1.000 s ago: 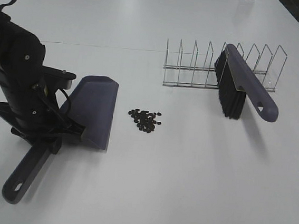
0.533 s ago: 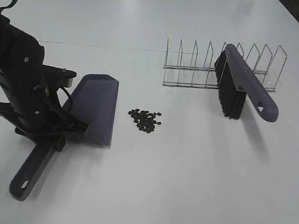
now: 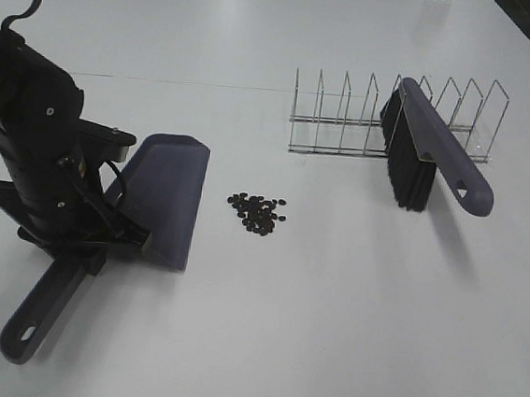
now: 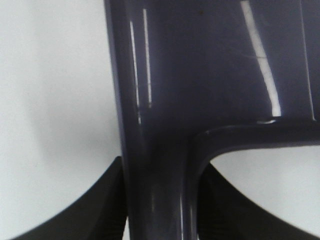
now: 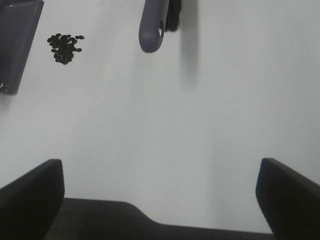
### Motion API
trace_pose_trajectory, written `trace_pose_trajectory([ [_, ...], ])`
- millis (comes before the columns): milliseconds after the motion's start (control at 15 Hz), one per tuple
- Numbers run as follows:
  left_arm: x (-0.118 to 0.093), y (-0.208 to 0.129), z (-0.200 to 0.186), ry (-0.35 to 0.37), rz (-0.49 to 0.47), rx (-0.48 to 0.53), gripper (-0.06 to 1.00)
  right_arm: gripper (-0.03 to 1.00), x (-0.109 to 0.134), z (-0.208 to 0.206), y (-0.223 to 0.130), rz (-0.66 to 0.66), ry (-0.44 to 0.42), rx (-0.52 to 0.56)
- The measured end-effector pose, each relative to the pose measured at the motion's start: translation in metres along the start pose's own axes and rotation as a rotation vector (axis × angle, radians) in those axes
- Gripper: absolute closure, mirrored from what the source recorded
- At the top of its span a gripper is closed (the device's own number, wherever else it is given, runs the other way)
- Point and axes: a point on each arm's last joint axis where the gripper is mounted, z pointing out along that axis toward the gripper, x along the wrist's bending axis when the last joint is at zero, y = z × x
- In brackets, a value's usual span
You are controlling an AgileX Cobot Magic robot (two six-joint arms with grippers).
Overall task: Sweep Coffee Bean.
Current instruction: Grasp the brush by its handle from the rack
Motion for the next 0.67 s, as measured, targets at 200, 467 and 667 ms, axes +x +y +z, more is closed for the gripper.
trace_pose_trajectory([
  [200,-0.012,-0.003,-0.001,0.033,0.015,-0.015,0.60,0.03,0.006,0.030,0.057,-0.018,-0.013,0.117],
  [467,-0.008,-0.004,0.005,0.082,0.017,0.009,0.60,0.03,0.012,0.098,0.109,-0.003,-0.022,0.343],
  [667,-0.008,-0.005,0.010,0.087,0.018,0.019,0.60,0.03,0.016,0.146,0.150,-0.004,-0.023,0.434],
])
